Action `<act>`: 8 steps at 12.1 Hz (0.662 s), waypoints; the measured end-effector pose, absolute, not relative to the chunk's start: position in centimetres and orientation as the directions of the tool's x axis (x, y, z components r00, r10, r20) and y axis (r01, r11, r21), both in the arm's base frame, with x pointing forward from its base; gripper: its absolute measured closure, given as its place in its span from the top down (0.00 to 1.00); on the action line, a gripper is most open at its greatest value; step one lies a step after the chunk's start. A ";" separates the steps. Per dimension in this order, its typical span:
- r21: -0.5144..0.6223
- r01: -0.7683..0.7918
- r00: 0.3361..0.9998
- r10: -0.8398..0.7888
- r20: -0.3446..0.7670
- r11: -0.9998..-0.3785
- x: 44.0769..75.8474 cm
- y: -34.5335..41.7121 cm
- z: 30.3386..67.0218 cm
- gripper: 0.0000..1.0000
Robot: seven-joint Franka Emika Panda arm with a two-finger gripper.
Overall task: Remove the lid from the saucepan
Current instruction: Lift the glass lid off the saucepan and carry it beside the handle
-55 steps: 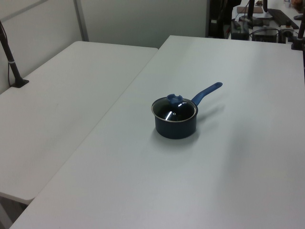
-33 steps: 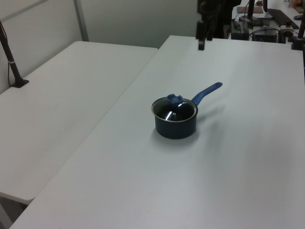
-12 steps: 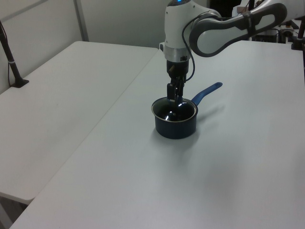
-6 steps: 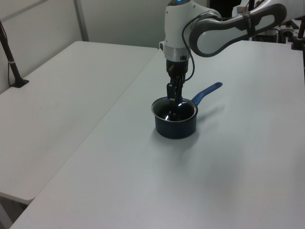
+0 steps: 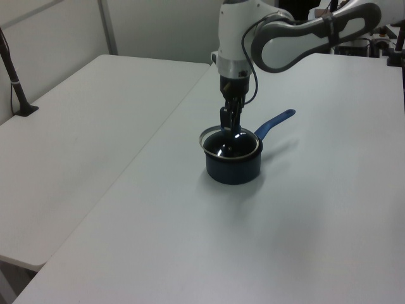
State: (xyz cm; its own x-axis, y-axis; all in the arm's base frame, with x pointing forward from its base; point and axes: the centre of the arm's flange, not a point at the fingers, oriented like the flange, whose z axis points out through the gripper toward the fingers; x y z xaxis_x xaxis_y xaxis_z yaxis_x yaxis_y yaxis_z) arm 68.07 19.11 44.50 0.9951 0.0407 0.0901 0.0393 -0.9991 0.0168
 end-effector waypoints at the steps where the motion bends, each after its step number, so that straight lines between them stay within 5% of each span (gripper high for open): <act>1: 0.013 0.026 0.993 0.028 0.114 -1.000 68.3 18.3 46.0 0.60; 4: 0.026 -0.043 0.987 -0.039 0.154 -0.999 69.2 11.9 48.6 0.60; 8: 0.073 -0.105 0.990 -0.097 0.102 -0.992 70.2 -3.1 45.7 0.60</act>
State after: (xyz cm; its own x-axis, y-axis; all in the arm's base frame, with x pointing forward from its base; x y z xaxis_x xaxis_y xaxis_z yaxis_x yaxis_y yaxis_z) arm 70.24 -3.14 45.72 0.9900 -0.0972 0.1021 -0.1049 -0.9918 0.0732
